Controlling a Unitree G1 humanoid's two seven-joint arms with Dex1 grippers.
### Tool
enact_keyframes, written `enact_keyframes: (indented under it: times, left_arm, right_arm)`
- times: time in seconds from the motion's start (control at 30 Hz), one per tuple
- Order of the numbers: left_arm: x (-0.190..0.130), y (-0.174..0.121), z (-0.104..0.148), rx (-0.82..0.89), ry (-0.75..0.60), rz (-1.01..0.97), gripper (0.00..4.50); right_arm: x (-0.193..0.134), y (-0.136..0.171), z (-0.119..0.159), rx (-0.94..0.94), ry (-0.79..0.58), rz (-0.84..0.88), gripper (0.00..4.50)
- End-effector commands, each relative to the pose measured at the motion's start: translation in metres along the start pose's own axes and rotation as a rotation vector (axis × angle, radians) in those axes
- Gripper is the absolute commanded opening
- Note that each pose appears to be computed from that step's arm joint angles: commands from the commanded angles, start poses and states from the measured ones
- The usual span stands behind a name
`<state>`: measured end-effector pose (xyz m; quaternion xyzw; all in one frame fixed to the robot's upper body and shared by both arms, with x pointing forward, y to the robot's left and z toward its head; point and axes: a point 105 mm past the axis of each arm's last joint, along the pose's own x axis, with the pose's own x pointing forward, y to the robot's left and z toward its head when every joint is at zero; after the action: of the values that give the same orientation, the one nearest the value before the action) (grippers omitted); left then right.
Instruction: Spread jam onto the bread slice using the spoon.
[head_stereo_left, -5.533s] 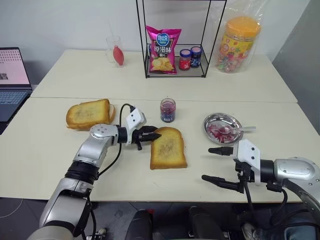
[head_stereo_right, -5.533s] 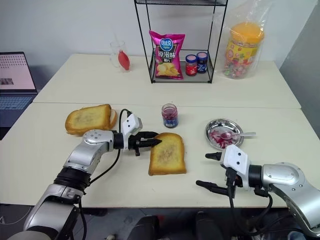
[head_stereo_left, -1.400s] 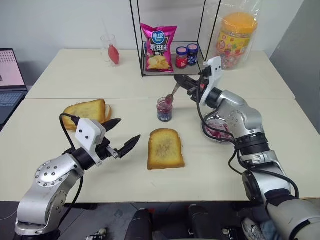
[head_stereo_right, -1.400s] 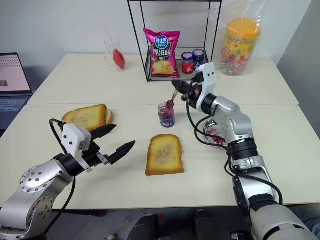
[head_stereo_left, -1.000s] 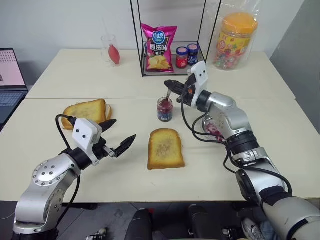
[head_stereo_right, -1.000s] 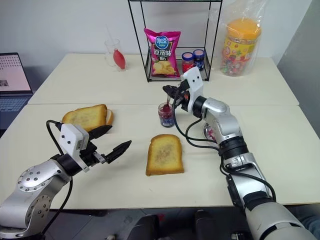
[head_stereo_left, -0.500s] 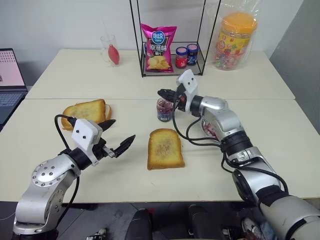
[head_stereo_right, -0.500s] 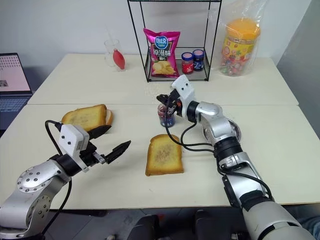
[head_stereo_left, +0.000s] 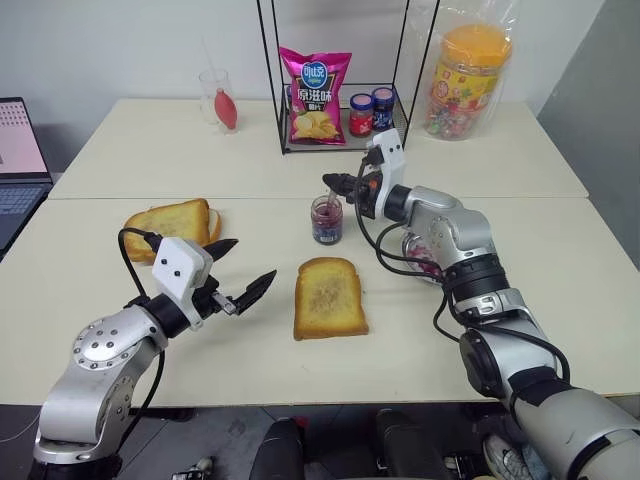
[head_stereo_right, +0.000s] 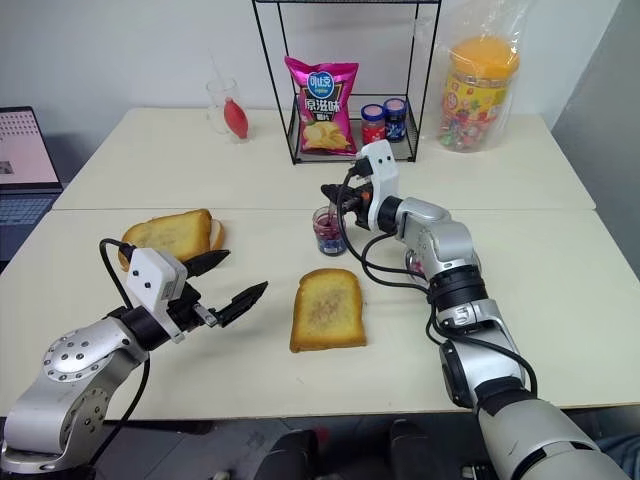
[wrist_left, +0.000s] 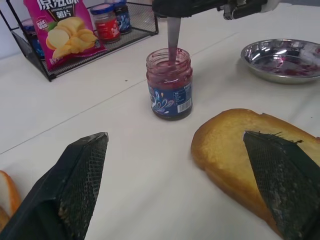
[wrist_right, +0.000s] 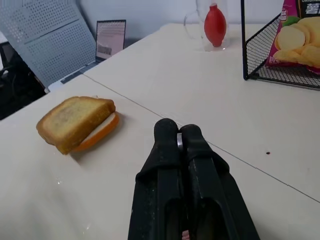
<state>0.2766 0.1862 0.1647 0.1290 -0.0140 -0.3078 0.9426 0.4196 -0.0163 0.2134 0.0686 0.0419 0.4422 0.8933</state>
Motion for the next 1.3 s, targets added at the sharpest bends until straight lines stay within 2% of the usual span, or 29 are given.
enact_keyframes:
  times: [0.03,1.3]
  left_arm:
    - [0.002,-0.001,0.007,0.023,-0.021,-0.003,4.5]
    - [0.004,0.002,-0.002,0.052,-0.034,-0.019,4.5]
  right_arm:
    - [0.0,0.009,0.031,0.015,-0.092,0.028,0.04]
    - [-0.009,-0.016,0.036,0.364,-0.109,-0.06,0.04]
